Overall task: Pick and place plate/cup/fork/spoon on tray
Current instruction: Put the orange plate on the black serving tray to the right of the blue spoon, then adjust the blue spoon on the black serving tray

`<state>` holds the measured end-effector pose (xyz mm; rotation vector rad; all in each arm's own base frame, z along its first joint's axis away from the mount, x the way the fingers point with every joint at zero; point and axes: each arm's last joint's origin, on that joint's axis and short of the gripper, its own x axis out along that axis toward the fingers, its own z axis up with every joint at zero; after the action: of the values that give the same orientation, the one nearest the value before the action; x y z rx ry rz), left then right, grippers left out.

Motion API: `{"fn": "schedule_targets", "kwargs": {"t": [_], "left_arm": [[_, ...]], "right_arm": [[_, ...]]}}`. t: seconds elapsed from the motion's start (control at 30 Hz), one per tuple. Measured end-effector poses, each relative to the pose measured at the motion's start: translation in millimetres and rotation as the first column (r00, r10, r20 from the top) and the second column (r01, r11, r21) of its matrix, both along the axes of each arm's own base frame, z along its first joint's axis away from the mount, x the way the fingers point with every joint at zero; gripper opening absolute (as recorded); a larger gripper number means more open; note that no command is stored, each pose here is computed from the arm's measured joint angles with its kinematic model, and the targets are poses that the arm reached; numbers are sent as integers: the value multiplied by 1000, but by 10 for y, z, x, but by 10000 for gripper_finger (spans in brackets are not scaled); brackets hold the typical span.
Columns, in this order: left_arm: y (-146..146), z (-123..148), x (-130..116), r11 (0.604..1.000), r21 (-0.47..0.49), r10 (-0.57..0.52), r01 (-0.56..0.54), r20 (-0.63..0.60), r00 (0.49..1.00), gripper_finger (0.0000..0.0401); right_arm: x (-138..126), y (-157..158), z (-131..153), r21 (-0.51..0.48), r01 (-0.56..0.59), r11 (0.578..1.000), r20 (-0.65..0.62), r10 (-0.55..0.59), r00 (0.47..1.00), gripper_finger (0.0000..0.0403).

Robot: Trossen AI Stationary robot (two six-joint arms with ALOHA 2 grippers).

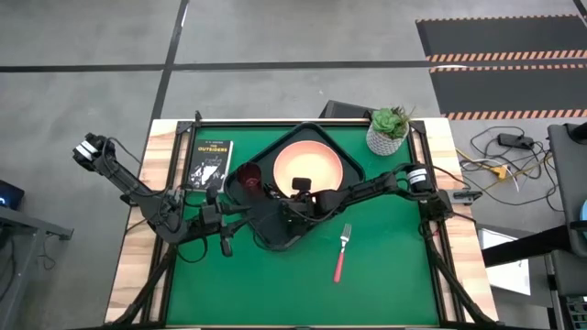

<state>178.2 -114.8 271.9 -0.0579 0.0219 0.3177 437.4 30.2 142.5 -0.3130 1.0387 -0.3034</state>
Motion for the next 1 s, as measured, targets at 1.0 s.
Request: {"fn": "schedule_targets", "kwargs": {"t": [1.0], "left_arm": [[-3, -21, 4, 996, -91, 1, 1, 24, 1000, 99]], "right_arm": [[-347, 574, 415, 97, -146, 985, 99, 137, 986, 9]]}}
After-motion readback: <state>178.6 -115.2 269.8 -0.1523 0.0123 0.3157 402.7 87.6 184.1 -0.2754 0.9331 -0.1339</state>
